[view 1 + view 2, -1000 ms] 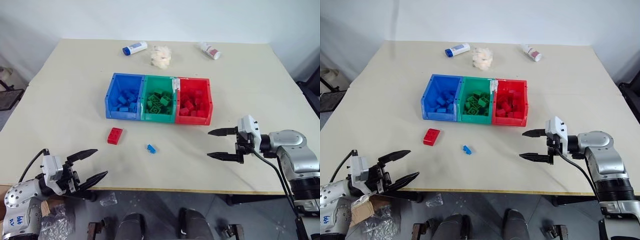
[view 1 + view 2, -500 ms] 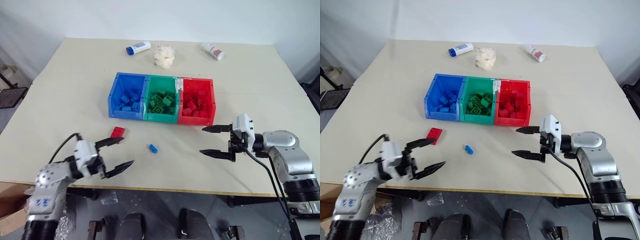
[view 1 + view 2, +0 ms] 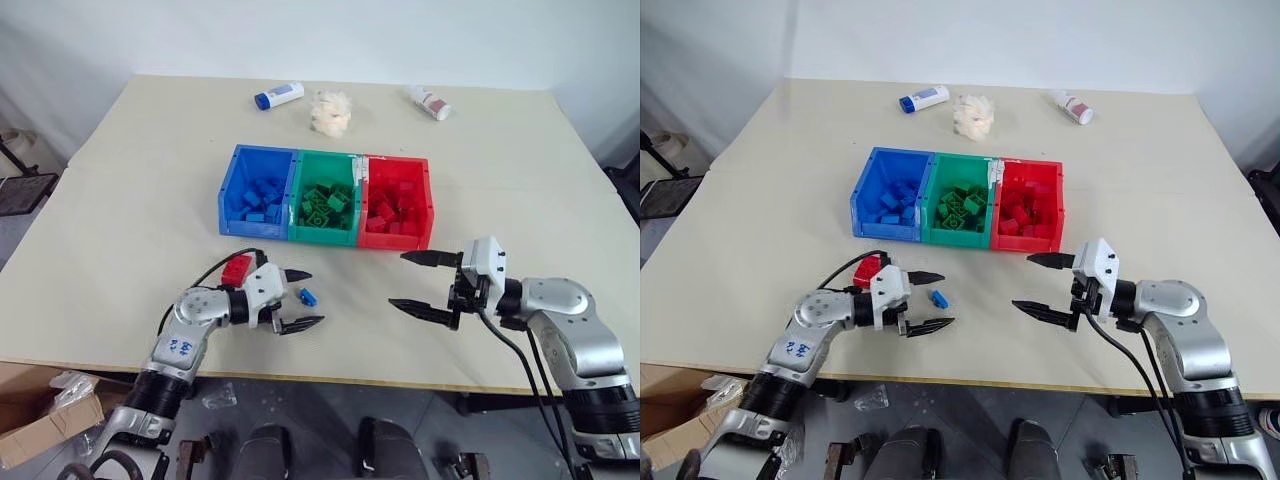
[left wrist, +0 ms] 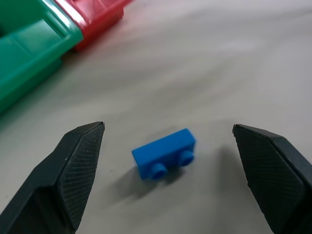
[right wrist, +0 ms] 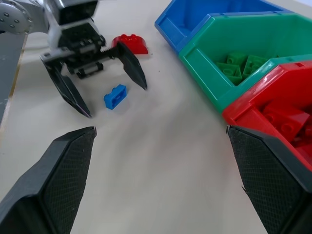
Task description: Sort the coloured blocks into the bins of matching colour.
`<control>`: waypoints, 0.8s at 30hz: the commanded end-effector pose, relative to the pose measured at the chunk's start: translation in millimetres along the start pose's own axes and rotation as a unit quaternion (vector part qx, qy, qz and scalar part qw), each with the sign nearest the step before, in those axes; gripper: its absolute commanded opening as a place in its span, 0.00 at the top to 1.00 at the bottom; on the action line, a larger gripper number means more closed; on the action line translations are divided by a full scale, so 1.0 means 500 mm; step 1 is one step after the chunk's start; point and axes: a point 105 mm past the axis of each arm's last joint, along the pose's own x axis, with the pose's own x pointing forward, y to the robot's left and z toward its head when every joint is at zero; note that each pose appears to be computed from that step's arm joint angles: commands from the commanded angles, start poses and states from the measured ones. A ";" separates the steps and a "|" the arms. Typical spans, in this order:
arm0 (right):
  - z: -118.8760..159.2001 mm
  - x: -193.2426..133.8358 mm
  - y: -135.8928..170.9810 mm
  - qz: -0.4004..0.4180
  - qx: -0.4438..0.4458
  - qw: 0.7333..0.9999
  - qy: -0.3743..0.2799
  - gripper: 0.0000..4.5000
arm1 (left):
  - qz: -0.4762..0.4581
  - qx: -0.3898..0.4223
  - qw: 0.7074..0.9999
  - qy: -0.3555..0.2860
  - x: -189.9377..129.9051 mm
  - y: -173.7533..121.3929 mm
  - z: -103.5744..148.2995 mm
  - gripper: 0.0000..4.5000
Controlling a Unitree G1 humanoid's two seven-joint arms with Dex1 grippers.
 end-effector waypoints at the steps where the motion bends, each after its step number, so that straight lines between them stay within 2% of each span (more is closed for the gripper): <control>1: 0.030 -0.009 0.002 -0.023 -0.018 0.999 -0.024 0.00 | -0.008 0.007 1.000 0.005 0.018 -0.002 0.009 0.13; 9: 0.027 -0.018 0.006 -0.044 -0.015 0.999 -0.020 0.00 | -0.021 0.019 1.000 0.003 0.013 -0.004 0.019 0.67; 16: 0.024 -0.023 -0.001 -0.051 -0.014 0.998 -0.019 0.00 | -0.016 0.004 1.000 -0.011 0.002 -0.002 0.029 0.70; 20: 0.018 -0.030 -0.006 -0.054 -0.011 0.998 -0.019 0.00 | -0.002 0.008 0.999 -0.036 0.001 0.011 0.062 0.70; 24: 0.027 -0.035 -0.011 -0.061 -0.005 0.997 -0.037 0.00 | 0.127 0.025 0.991 -0.040 -0.037 0.103 0.106 0.70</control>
